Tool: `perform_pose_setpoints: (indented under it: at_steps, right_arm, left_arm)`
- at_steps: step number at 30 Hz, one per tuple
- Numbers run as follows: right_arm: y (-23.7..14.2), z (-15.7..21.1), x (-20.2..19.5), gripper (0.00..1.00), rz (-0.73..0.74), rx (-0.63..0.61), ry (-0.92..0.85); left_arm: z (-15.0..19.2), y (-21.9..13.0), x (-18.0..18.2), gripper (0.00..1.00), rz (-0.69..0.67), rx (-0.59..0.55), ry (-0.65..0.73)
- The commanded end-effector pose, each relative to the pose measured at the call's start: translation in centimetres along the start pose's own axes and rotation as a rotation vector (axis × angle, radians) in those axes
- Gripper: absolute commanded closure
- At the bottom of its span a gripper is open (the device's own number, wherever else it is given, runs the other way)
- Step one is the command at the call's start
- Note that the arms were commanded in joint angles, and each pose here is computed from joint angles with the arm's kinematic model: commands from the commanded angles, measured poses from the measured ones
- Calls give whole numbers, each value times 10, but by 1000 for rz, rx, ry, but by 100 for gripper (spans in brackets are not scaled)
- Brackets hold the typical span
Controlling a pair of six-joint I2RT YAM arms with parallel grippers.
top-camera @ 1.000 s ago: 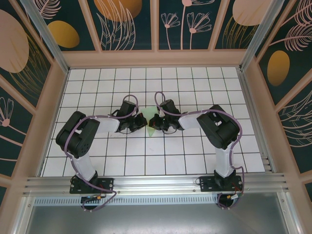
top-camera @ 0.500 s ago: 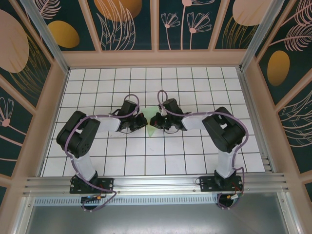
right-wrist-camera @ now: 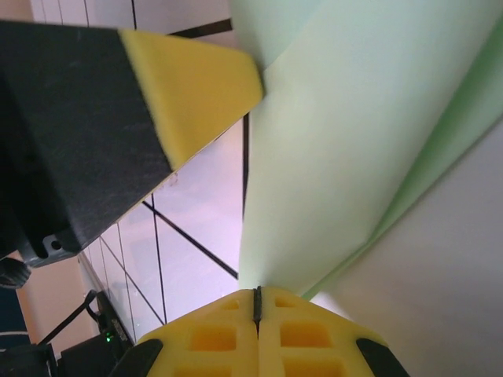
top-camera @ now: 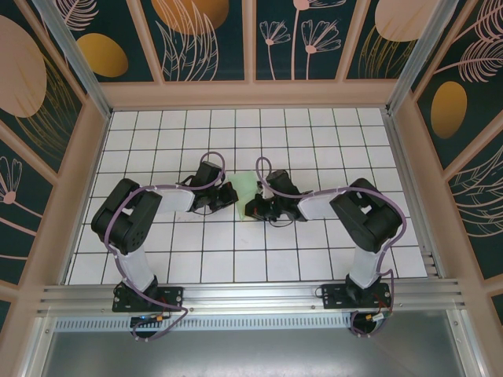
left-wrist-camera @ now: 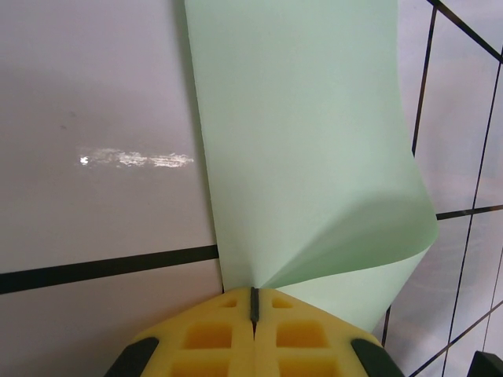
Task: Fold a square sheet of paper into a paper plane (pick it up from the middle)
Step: Third fold the triangle at the center of the table.
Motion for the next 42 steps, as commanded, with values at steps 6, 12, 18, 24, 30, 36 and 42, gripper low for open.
perform_pose_setpoints:
  at_steps: [6,12,18,24,30,36,42]
  right_arm:
    - [6,4,-1,100,8,21,-24]
    - [9,5,-10,100,59,28,-8]
    - [11,4,-14,100,84,25,-8]
    - [8,3,-2,100,72,10,-44]
    - [0,6,16,100,58,-27,-104]
    - [6,8,16,100,76,-14,-110]
    - [16,10,7,100,97,18,-99]
  left_arm:
    - [14,10,32,100,-161,32,-24]
    - [13,10,32,100,-165,27,-22]
    - [13,10,32,100,-165,26,-24]
    - [14,10,32,100,-166,26,-26]
    - [15,10,33,100,-167,28,-26]
    - [14,10,32,100,-163,24,-25]
    - [15,10,33,100,-165,27,-26]
Point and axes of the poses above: each hand's point on the last joint's axis, 136 mm out from that joint toward the fingers, its own y axis out along the fingers, its own x axis along the line the jaws close on, z = x × y, the point moved 7 cm from there along -y, back along the fingers, and after that the axes turned 3 degrees about y, right-handed, at the moved point
